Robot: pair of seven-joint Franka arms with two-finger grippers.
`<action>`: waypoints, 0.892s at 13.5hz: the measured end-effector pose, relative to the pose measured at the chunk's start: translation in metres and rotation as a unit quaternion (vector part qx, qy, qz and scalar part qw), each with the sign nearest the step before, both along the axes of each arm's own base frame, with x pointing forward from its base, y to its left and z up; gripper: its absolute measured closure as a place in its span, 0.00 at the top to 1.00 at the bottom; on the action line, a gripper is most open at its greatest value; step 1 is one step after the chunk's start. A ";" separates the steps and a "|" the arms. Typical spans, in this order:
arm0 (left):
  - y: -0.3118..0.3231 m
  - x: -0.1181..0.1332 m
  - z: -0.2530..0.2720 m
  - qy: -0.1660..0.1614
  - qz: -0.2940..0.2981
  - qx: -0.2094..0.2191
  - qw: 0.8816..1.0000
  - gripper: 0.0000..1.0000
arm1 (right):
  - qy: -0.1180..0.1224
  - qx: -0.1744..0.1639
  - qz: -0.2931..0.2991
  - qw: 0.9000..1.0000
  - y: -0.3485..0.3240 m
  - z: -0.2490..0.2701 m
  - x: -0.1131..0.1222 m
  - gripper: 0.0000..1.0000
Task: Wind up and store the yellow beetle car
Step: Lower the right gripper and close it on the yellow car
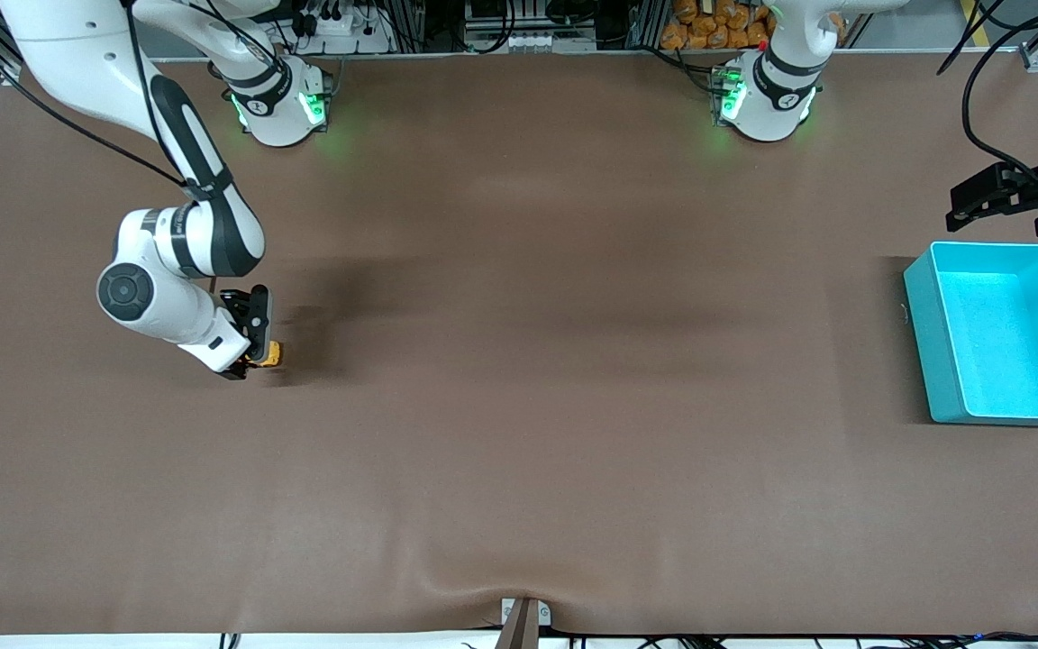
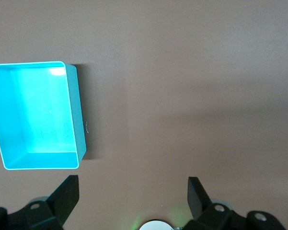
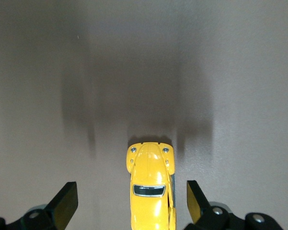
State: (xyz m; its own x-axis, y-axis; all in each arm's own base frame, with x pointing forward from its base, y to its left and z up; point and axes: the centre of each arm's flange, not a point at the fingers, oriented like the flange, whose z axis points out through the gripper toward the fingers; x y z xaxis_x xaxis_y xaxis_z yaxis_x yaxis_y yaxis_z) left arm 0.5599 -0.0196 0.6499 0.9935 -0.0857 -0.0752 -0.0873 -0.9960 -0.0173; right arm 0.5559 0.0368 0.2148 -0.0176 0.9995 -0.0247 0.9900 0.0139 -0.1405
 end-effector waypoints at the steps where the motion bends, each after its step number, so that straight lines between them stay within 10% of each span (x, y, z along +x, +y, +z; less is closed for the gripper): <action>1: 0.000 0.000 0.000 0.000 0.000 0.000 1.000 1.00 | 0.000 0.000 -0.002 1.000 -0.003 0.000 0.000 1.00; 12: -0.002 0.000 0.000 0.000 -0.002 0.000 1.000 1.00 | -0.018 -0.002 -0.017 1.000 -0.023 -0.005 0.006 0.95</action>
State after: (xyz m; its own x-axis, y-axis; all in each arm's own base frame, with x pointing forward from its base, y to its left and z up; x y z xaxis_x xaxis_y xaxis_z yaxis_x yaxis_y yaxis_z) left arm 0.5599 -0.0213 0.6500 0.9932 -0.0889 -0.0752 -0.0905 -0.9958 -0.0172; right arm 0.5623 0.0134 0.2098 0.0181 0.9994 -0.0287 0.9943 -0.0210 -0.1048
